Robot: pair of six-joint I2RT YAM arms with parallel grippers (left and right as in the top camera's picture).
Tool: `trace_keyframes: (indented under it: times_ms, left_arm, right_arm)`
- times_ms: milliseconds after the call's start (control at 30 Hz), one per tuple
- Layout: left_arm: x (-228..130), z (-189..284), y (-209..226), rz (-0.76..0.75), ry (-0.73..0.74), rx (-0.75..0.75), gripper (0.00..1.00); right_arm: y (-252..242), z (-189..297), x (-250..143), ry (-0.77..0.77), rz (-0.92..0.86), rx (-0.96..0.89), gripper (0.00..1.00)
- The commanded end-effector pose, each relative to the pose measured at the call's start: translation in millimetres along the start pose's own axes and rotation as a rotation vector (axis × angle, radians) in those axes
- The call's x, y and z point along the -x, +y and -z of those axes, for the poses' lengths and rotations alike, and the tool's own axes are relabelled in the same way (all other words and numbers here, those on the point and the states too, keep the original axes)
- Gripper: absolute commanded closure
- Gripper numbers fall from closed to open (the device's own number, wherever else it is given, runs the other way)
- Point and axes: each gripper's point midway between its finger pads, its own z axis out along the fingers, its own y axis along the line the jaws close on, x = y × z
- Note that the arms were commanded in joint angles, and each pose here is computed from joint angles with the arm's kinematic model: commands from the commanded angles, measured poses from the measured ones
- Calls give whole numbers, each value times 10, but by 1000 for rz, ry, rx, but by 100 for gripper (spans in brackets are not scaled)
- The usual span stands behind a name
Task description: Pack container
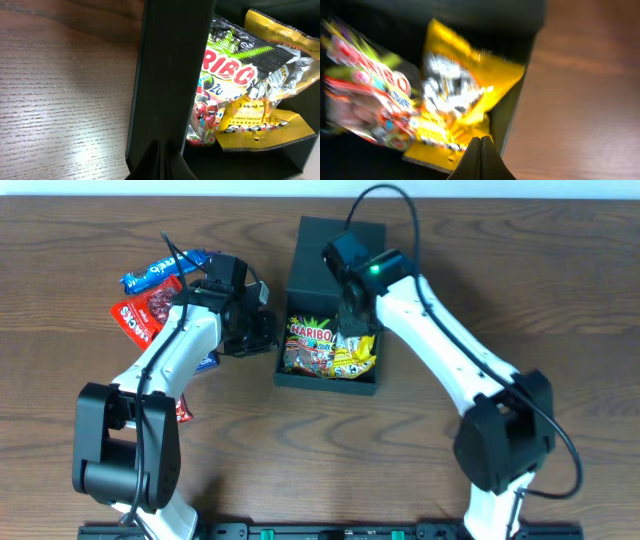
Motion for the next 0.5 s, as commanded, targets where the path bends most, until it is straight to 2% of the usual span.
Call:
trace_keyframes:
  times_ms: [0, 467]
  left_arm:
    - [0, -1, 6, 7, -3, 13, 94]
    - [1, -1, 6, 7, -4, 13, 94]
  right_arm:
    - [-59, -182, 22, 5, 10, -62, 99]
    - [-35, -976, 28, 61, 17, -135, 99]
